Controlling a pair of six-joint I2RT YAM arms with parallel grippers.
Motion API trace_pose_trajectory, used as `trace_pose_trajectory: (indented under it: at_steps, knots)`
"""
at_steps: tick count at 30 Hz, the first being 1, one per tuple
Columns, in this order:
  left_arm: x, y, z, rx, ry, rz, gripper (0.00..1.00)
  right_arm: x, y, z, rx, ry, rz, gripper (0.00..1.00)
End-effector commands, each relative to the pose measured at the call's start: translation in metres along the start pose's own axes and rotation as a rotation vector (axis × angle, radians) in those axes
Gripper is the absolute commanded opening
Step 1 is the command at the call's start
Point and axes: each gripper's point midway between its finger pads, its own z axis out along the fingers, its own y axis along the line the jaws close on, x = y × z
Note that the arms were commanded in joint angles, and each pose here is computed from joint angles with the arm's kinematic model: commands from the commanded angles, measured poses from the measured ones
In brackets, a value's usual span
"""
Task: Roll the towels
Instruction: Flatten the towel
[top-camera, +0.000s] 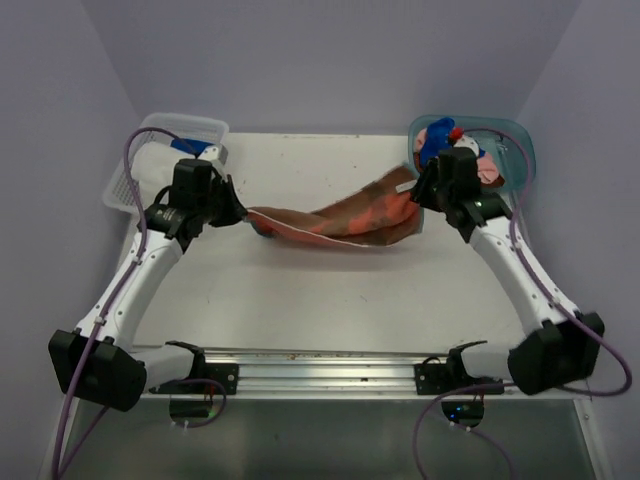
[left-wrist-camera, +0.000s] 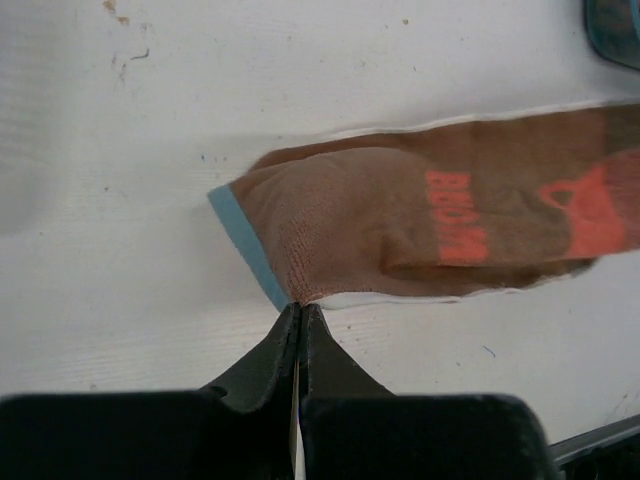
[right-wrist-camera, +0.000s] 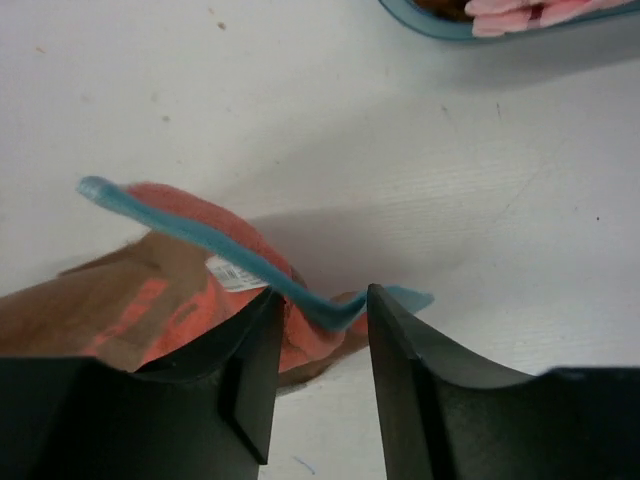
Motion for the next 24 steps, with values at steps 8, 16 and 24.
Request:
trace_pose_trajectory:
  at_steps: [8, 16, 24]
  knots:
    - [0.032, 0.016, 0.029, -0.026, 0.084, -0.019, 0.00, 0.064, -0.030, 0.057, 0.143, 0.225, -0.055, 0.49]
    - [0.028, 0.023, 0.034, -0.074, 0.073, -0.046, 0.00, 0.143, -0.049, 0.059, 0.125, 0.392, -0.031, 0.50]
    - [0.029, 0.024, 0.036, -0.081, 0.076, -0.053, 0.00, 0.200, -0.073, 0.057, 0.173, 0.479, 0.001, 0.57]
